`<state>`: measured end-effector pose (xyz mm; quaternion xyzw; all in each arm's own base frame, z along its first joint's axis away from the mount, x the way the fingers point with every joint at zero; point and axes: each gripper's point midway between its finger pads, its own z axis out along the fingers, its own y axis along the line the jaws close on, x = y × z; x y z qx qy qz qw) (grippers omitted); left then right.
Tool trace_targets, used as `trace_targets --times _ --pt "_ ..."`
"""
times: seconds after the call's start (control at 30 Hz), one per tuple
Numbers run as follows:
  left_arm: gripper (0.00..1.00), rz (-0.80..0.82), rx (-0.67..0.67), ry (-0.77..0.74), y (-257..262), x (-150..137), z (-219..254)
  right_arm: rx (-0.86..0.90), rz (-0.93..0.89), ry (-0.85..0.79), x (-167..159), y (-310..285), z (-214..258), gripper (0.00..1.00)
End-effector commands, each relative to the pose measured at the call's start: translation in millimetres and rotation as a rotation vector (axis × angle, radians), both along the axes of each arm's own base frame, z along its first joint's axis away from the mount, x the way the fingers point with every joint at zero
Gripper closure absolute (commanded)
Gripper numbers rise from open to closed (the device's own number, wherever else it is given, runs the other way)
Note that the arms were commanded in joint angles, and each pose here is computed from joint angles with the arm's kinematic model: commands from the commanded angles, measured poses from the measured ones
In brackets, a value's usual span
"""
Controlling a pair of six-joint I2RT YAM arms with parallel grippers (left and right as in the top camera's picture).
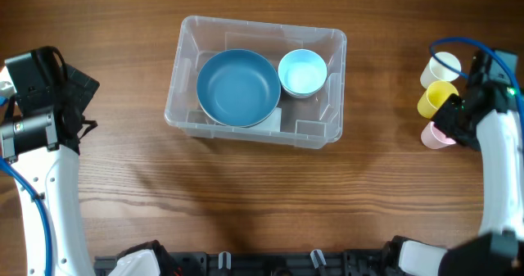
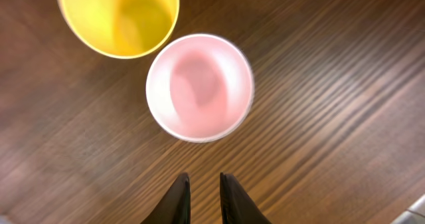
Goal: Pack container
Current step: 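Release the blue bowl, move the right gripper to the pink cup, grasp it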
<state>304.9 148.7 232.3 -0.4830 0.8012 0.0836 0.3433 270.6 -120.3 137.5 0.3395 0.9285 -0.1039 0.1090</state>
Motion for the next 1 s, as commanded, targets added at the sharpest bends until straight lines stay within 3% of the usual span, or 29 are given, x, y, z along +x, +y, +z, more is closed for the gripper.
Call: trace_targets --times 0.0,0.17,0.37,0.5,0.77,0.97 --pt "0.0 0.004 0.004 -0.014 2 1 5 0.066 0.048 0.085 4 6 -31 0.82" --pt "0.0 0.004 0.003 -0.015 2 1 5 0.126 0.106 0.129 11 13 -52 0.76" --pt "0.0 0.004 0.004 -0.014 2 1 5 0.122 0.107 0.111 16 12 -53 0.43" --pt "0.0 0.004 0.003 -0.014 2 1 5 0.108 0.107 0.103 17 9 -56 0.38" --pt "0.0 0.004 0.003 -0.014 2 1 5 0.036 0.178 0.077 25 -1 -71 0.39" --pt "0.0 0.004 0.003 -0.014 2 1 5 0.026 0.171 0.062 29 -3 -71 0.46"
